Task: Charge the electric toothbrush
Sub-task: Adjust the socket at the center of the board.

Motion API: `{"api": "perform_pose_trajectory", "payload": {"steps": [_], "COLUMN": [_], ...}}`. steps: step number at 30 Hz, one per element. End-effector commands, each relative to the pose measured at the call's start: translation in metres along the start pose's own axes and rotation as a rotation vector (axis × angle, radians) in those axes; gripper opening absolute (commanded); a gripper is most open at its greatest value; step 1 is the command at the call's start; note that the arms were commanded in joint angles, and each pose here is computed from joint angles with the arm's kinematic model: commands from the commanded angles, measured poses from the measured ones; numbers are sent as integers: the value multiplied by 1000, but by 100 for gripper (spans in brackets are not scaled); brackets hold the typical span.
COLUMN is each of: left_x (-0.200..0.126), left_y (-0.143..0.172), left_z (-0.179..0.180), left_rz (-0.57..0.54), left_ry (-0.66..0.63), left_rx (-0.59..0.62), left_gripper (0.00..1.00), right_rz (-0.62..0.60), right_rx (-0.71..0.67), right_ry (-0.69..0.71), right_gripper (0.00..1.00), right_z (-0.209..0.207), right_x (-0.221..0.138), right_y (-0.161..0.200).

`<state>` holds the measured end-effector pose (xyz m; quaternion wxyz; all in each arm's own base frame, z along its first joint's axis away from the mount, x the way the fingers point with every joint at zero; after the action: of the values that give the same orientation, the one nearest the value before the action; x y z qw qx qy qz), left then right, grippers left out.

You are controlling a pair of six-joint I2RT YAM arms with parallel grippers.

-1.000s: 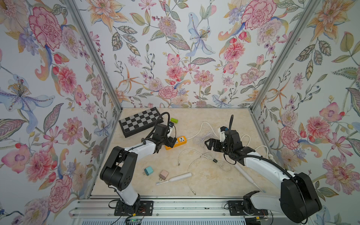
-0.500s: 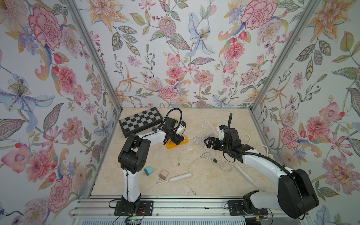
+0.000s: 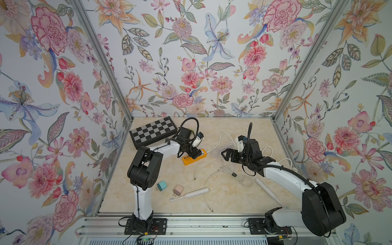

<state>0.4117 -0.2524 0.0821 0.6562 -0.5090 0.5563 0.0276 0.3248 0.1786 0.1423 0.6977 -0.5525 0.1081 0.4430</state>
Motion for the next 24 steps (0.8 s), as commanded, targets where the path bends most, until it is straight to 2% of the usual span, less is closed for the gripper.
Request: {"api": "perform_pose_trajectory", "payload": {"steps": [1,8,14,23,24], "left_x": [-13,12,23,35,35], "left_y": [-9,12,11,13,13], "left_z": [-14,-17,-14,0,-1], "left_rz": [-39,80,75,82,79], "left_ry": [52,13,0,-73,-72], "left_rx": [5,36,26,-33,-70], "left_gripper": [89,91,88,67,66], "right_rz": [-1,2,1,-2,-2], "right_rx": [9,13,21,26,28], "right_ry": [-13,-15,-12,-14,-16], "right_gripper": [100,100,100,100,100], "right_z": [3,3,2,1,1], "right_x": [2,2,1,-1,-2], "right_y": [-5,-3,-1,0,0]}}
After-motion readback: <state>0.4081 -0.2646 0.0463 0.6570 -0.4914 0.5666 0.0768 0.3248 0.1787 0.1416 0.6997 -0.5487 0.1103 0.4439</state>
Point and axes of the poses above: each gripper's point midway between its finger pads, its own x axis out along the fingers, its own z axis along the line the jaws close on, y = z × x, the point moved 2 cm from there along -x, back along the fingers, and after that the axes turned 12 degrees about -x, right-handed, at the moved point
